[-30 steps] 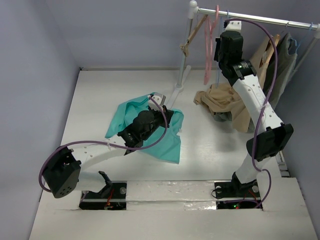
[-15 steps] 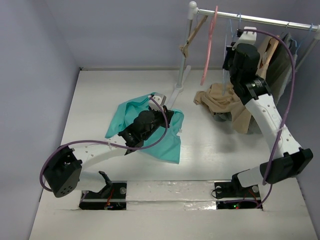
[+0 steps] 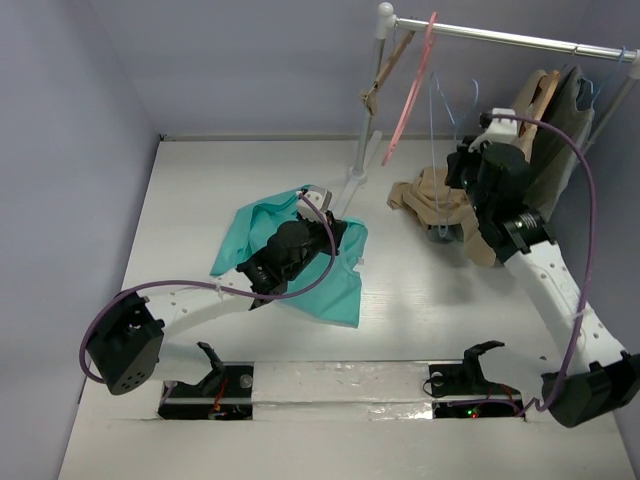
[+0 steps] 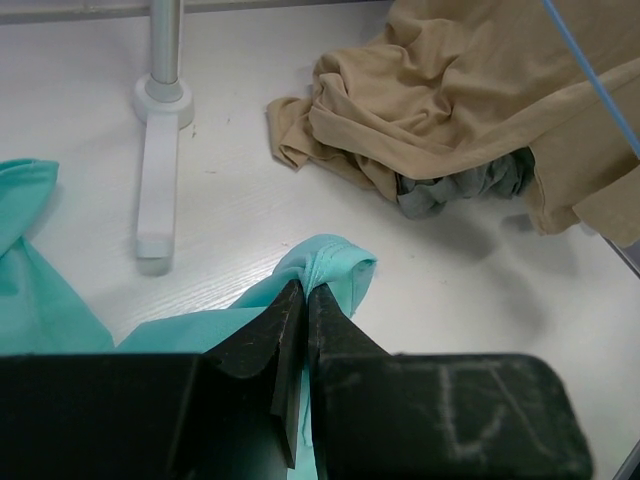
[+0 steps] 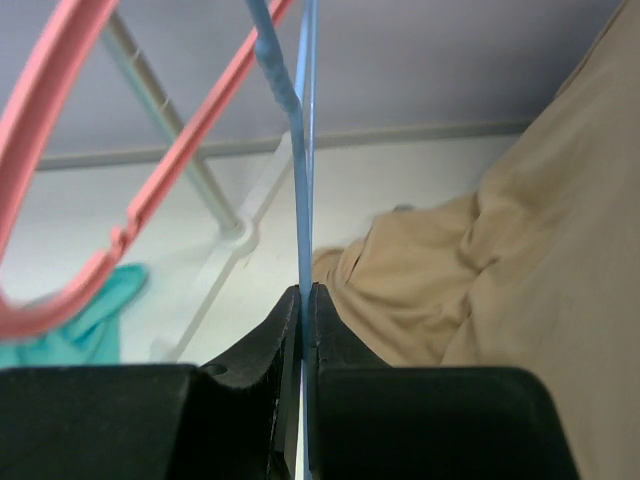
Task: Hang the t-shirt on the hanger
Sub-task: Pick up the hanger from the clothesline, then place the T-shirt on the hanger.
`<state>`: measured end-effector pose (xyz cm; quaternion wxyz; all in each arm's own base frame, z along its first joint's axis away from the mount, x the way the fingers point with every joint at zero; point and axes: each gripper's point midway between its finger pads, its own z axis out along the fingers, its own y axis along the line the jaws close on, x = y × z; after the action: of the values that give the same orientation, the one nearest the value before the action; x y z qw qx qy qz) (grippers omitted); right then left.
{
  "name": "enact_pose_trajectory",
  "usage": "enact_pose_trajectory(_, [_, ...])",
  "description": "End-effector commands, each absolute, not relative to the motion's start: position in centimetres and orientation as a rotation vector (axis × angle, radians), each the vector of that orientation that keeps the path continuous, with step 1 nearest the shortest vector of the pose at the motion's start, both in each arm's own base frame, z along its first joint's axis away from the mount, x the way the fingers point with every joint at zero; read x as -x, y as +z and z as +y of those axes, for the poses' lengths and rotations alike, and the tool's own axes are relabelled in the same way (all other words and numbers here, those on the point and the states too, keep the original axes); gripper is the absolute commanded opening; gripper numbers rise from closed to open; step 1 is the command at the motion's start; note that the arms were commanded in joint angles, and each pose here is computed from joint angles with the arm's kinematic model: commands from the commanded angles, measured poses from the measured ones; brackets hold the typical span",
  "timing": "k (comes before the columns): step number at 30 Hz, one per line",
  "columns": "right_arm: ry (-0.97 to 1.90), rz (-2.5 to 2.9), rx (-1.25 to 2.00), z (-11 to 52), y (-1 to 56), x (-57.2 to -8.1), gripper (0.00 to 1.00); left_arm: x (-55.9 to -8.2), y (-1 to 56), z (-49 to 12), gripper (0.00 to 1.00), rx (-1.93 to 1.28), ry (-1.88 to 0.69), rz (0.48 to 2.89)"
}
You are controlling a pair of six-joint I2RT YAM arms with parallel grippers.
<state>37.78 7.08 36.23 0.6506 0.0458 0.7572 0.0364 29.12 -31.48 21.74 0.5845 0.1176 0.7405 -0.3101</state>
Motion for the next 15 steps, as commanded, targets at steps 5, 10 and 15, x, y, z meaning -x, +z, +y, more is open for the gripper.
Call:
enact_pose_trajectory(5, [0.551, 1.792, -0.085, 12.3, 30.7, -29.6, 0.00, -30.2, 23.9, -30.6, 0.00, -0.224, -0.675, 1.656])
enact_pose_trajectory(10, [0.707, 1.911, 0.003, 15.3, 25.1, -22.7, 0.00, -31.5, 24.2, -30.4, 0.00, -0.205, -0.660, 1.655])
enact_pose_trajectory(15, [0.863, 1.962, 0.066, 17.1, 24.3, -18.8, 0.00, -33.2, 24.2, -30.3, 0.00, -0.175, -0.637, 1.659])
